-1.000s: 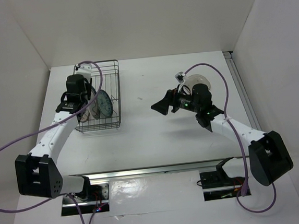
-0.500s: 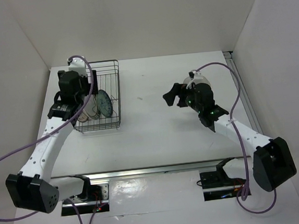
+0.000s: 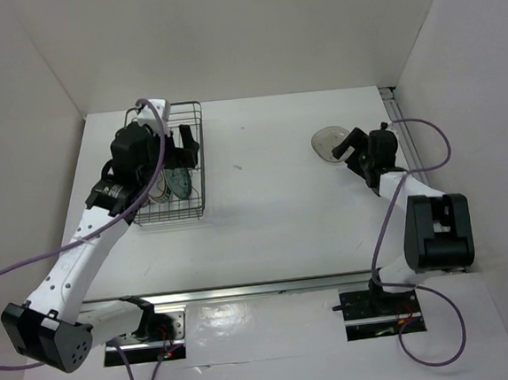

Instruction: Load the plates into the dish rack

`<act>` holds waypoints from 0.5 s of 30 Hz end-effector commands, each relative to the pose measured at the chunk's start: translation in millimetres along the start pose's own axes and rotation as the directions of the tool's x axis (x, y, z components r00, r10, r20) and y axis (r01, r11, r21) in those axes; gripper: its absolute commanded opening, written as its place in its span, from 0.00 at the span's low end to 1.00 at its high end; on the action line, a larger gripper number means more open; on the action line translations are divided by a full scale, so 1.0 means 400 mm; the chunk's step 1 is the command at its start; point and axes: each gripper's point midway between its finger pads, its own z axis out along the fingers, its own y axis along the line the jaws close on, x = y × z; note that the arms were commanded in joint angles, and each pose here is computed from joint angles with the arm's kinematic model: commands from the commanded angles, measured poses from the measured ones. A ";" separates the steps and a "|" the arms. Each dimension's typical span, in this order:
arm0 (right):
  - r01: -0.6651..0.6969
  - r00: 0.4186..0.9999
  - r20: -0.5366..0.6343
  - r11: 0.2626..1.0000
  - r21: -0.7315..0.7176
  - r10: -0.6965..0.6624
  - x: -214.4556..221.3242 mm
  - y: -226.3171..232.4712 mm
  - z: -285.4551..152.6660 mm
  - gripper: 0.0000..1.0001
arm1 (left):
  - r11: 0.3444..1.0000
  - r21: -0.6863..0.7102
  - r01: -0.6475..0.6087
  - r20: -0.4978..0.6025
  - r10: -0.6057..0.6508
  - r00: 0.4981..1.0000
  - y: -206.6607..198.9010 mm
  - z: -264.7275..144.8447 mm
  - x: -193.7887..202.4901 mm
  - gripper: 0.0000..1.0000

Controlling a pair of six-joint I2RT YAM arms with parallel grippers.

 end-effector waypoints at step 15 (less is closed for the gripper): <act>-0.179 0.984 0.074 0.942 0.285 0.164 -0.085 -0.110 0.196 0.83 | 0.995 0.077 0.069 0.072 -0.074 0.995 -0.053 -0.037 -0.061 1.00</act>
